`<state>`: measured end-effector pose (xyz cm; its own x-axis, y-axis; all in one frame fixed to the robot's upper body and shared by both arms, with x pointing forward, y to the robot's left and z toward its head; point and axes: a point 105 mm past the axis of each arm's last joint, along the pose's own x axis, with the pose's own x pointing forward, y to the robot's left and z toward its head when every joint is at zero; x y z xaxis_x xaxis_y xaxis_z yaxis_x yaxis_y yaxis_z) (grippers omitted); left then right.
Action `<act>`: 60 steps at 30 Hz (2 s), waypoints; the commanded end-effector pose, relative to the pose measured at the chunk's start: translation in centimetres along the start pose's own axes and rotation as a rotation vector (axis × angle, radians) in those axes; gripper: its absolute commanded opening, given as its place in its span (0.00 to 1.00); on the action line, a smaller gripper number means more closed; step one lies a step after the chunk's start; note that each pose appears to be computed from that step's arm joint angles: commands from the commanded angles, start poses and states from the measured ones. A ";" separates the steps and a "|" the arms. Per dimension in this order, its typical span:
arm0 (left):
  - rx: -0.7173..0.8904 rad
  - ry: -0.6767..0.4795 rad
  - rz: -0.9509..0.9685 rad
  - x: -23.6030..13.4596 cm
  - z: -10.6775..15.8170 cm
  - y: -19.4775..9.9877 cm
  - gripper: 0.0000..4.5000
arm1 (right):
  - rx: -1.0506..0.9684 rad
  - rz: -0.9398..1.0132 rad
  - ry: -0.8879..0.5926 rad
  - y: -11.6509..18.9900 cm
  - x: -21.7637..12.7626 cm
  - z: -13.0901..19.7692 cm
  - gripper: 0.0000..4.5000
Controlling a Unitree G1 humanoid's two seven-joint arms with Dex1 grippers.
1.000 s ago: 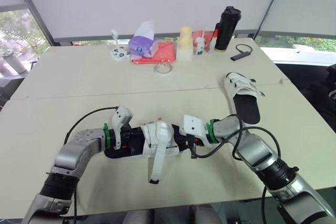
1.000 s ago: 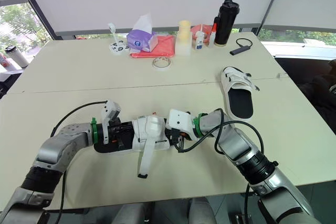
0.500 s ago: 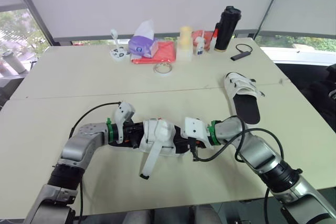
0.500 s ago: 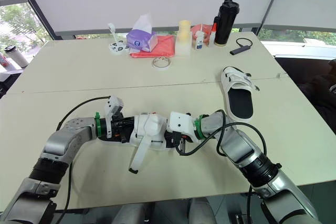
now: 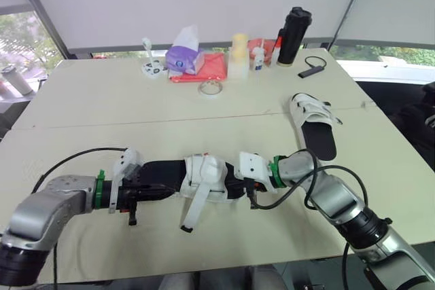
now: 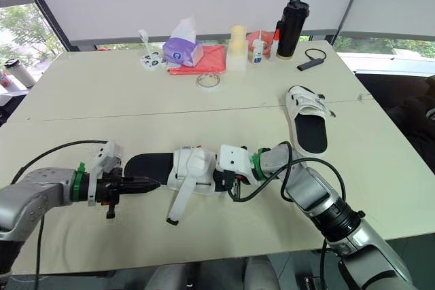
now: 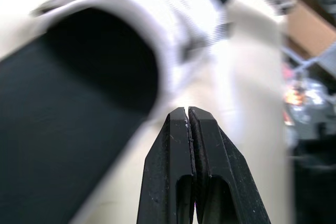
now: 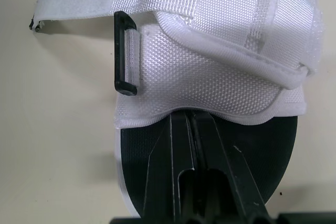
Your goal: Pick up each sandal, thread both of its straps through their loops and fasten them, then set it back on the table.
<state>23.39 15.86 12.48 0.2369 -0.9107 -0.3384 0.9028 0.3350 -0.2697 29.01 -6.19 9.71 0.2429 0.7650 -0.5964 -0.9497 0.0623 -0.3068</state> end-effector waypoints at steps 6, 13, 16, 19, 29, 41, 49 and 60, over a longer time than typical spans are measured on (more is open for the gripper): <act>0.017 0.020 -0.078 1.8 -0.6 -2.1 0.01 | 0.039 0.021 0.064 0.4 0.6 -1.8 0.00; -0.004 0.030 -0.054 1.4 -0.8 -1.5 0.06 | 0.041 0.018 0.068 0.4 0.5 -2.0 0.00; -0.022 0.036 -0.052 1.2 -0.9 -1.5 0.29 | 0.041 0.016 0.071 0.4 0.5 -2.0 0.00; -0.023 0.039 -0.044 0.7 -0.9 -1.3 0.62 | 0.040 0.012 0.073 0.4 0.5 -2.0 0.00; -0.040 0.059 -0.073 3.1 -2.3 -1.1 0.62 | 0.036 0.012 0.074 0.3 0.5 -2.0 0.00; -0.086 0.015 -0.111 6.4 -1.9 -0.1 0.62 | 0.042 0.005 0.075 0.4 0.3 -2.0 0.00; -0.100 0.011 -0.122 6.0 -1.5 -0.2 0.53 | 0.044 -0.001 0.079 0.4 0.3 -2.0 0.00; -0.134 0.000 -0.131 4.7 -0.9 -0.4 0.01 | 0.043 -0.001 0.078 0.4 0.4 -2.1 0.00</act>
<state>24.02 12.02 9.17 0.1361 -0.9373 -0.3209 0.8527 0.2758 -0.4438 29.11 -6.15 9.77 0.2524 0.7646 -0.5930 -0.9464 0.0674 -0.3159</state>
